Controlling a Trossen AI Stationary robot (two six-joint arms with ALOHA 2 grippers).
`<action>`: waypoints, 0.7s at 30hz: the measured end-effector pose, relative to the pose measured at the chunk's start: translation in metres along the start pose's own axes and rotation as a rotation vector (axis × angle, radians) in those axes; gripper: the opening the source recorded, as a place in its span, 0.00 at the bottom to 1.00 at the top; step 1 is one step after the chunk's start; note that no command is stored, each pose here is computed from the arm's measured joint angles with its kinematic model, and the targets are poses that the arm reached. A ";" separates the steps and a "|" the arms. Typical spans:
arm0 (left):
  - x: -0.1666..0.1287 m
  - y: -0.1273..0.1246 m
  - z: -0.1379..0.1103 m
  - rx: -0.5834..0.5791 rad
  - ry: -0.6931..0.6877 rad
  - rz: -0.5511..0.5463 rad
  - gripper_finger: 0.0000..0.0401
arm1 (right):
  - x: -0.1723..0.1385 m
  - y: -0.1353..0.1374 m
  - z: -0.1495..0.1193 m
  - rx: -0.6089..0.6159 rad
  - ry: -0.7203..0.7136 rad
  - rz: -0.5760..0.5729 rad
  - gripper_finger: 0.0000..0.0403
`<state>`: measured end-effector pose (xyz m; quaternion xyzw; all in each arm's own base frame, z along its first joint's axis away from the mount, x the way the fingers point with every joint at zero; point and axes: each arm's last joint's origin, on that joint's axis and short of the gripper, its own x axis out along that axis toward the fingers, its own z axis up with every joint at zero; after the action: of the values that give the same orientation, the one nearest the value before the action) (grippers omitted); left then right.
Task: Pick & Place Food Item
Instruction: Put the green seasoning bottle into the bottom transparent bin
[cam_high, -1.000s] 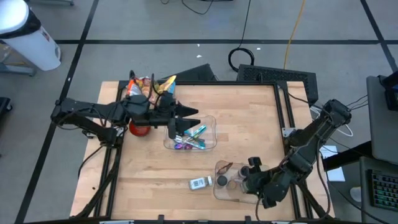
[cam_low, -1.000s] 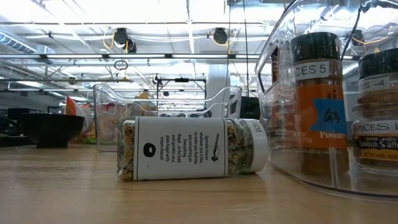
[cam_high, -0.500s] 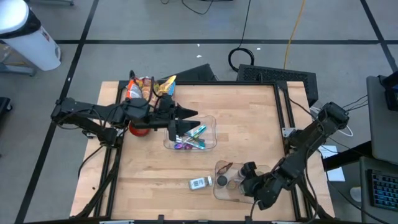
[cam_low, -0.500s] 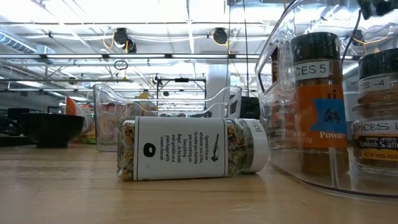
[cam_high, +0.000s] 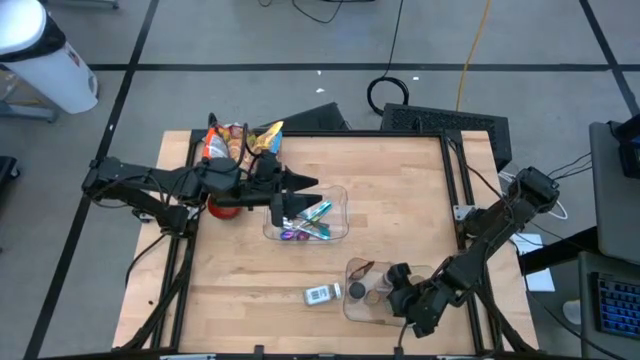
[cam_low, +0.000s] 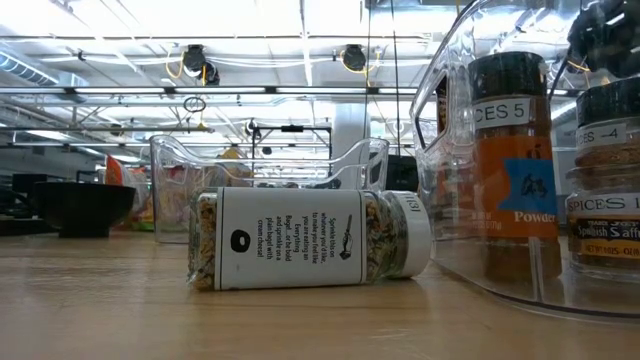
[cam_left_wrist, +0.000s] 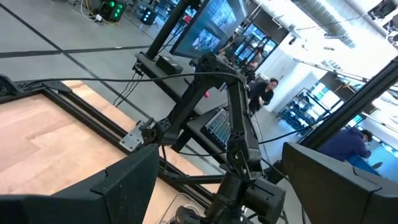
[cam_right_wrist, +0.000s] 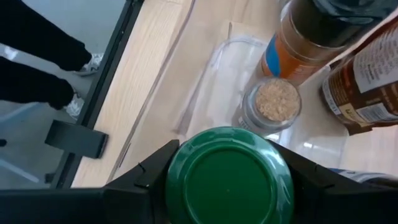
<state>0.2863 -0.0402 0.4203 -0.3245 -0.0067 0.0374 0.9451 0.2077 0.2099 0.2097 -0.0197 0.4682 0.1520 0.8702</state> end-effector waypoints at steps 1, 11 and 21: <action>0.001 0.000 0.000 0.000 0.001 0.001 0.87 | 0.000 0.000 0.000 0.007 -0.002 -0.001 0.47; 0.011 0.003 -0.009 0.006 0.027 0.016 0.87 | 0.001 -0.001 -0.002 -0.001 0.001 -0.004 0.48; 0.018 0.005 -0.017 -0.006 0.057 0.022 0.87 | 0.001 0.001 0.002 0.000 -0.039 0.018 0.56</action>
<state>0.3043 -0.0452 0.4038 -0.3282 0.0235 0.0385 0.9435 0.2096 0.2119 0.2108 -0.0127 0.4512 0.1603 0.8778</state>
